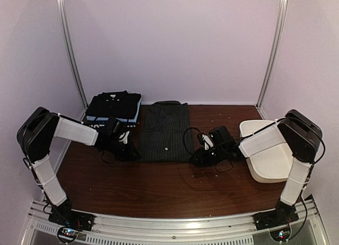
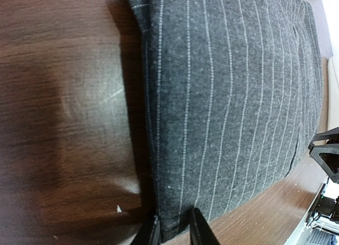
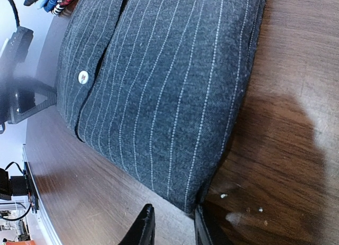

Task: Fold and stack the long sleeve shirts
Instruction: Pick up the 2/3-rectangle-folded shirt from the center of the board.

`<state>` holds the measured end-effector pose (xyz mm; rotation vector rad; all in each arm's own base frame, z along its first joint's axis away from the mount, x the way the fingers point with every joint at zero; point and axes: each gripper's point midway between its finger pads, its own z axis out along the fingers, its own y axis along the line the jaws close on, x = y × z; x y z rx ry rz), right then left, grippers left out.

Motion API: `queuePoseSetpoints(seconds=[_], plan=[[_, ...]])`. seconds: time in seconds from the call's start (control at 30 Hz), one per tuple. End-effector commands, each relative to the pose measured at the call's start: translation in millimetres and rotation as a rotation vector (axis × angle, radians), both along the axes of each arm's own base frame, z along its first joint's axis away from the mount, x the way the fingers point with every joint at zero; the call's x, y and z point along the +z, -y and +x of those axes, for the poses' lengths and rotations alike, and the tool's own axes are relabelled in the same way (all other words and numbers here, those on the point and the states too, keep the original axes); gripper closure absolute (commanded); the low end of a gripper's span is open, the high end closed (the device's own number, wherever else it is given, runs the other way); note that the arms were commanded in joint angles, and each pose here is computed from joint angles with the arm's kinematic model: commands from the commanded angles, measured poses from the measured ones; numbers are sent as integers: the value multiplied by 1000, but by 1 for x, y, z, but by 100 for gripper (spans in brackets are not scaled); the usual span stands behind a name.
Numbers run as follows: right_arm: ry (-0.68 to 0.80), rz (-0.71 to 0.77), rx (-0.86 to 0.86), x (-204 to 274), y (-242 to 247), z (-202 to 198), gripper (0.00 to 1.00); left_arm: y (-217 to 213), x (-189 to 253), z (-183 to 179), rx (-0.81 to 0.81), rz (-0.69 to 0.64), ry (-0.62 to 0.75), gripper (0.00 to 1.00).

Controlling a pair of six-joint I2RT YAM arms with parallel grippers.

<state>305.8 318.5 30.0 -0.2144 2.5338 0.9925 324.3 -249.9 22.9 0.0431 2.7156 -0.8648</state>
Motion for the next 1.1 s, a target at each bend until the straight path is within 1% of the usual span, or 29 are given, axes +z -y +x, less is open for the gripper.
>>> queuePoseSetpoints(seconds=[0.0, 0.1, 0.2, 0.3, 0.37, 0.4, 0.63, 0.87, 0.97, 1.07], plan=[[6, -37, -7, -11, 1, 4, 72, 6, -6, -5, -3, -13, -46, 83], [14, -41, -8, -11, 0, 7, 74, 7, -5, -5, -3, -22, -50, 88], [27, -46, -9, -10, 0, 10, 80, 11, -1, -4, -8, -40, -51, 93], [37, -52, -9, -7, 1, 10, 90, 13, 4, -5, -14, -51, -52, 100], [46, -55, -9, -4, 3, 8, 98, 12, 6, -7, -17, -52, -55, 100], [48, -54, -8, -2, 4, 7, 100, 12, 8, -10, -21, -56, -58, 100], [53, -46, 14, 11, 15, -22, 100, 10, 13, -44, -42, -56, -81, 100], [29, -43, 54, 14, 23, -78, 100, 4, 13, -95, -55, -52, -107, 100], [40, -37, 59, 23, 24, -96, 100, 9, 18, -116, -70, -59, -105, 100], [48, -23, 57, 31, 25, -110, 100, 5, 22, -128, -51, -59, -104, 100]])
